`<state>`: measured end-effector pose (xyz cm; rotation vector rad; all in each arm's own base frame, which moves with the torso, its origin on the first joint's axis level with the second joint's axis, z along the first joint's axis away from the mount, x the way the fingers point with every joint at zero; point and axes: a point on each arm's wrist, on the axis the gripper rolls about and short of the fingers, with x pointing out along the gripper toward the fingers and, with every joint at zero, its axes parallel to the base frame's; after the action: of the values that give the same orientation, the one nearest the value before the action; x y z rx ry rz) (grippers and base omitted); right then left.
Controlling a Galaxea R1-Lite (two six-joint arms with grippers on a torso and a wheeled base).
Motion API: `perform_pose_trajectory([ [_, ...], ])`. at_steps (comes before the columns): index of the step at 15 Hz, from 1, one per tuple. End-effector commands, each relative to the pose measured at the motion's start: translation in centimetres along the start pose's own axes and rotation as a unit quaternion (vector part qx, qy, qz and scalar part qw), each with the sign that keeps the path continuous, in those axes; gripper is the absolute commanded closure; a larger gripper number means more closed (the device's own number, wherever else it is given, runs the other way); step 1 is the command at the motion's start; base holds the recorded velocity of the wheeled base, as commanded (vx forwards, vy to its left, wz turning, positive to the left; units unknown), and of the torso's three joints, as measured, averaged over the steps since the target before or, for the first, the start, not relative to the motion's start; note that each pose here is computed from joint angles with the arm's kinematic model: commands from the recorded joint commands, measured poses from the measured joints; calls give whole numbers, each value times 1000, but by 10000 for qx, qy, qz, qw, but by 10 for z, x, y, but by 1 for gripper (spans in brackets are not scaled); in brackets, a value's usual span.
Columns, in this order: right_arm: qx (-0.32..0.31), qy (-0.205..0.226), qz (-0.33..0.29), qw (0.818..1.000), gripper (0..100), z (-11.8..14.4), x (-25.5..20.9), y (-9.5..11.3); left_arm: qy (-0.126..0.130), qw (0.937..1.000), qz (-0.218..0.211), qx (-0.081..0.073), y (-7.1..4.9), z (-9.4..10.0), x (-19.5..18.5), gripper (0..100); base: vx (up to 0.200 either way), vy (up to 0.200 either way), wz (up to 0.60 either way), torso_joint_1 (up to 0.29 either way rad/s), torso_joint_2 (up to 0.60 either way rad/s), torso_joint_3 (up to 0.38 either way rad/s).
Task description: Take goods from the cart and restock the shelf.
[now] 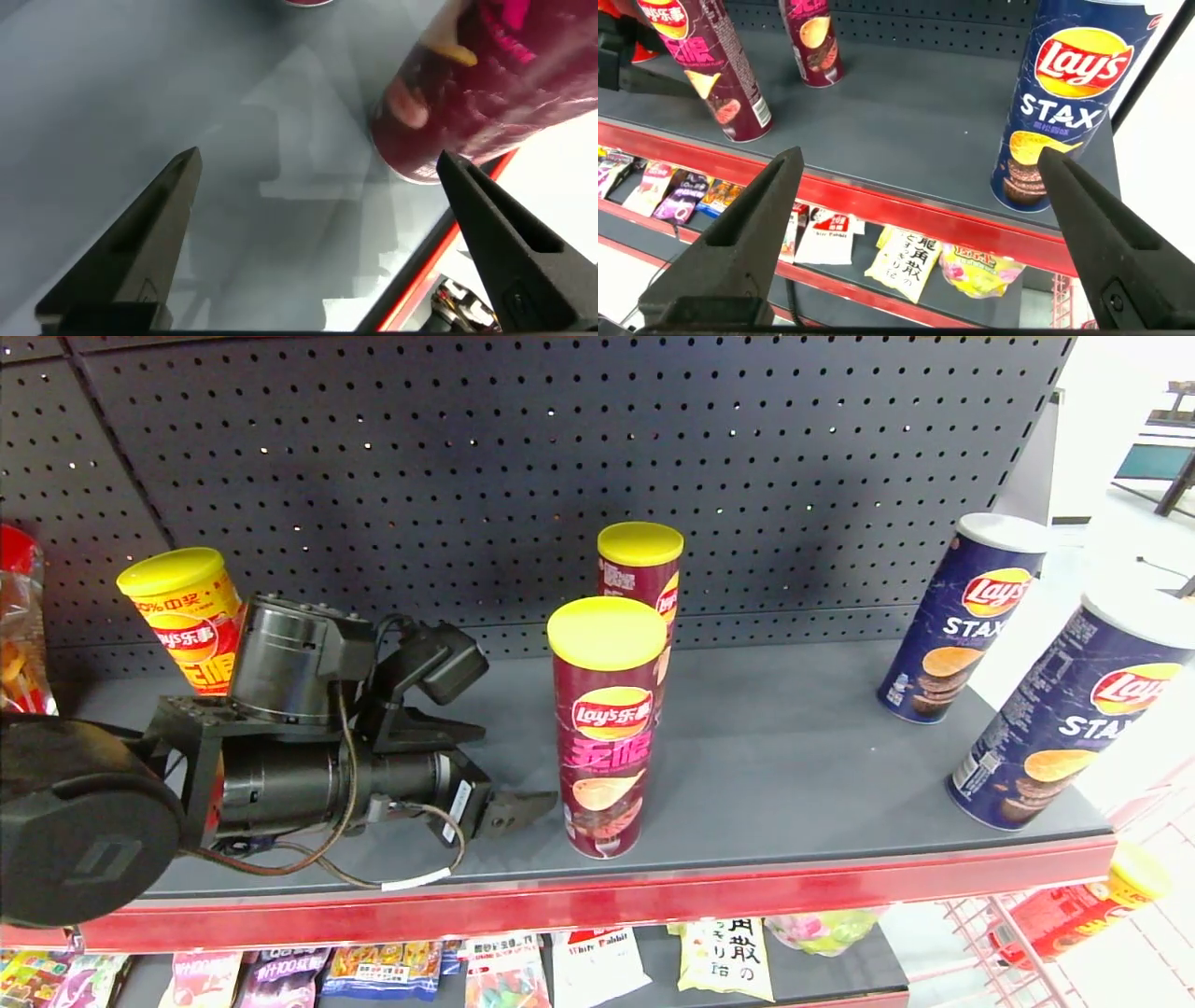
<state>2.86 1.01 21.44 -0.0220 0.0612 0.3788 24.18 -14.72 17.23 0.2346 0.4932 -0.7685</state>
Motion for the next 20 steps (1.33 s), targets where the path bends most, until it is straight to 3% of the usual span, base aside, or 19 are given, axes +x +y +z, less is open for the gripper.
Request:
perform_pose_trajectory([
  [1,2,14,11,10000,0,0,0,0,23,10000,-61,27,-3,0,3,0,0,0,0,0,0,0],
  [20,12,29,11,10000,0,0,1,0,-4,9996,-230,133,-9,13,28,0,0,0,0,0,0,0],
])
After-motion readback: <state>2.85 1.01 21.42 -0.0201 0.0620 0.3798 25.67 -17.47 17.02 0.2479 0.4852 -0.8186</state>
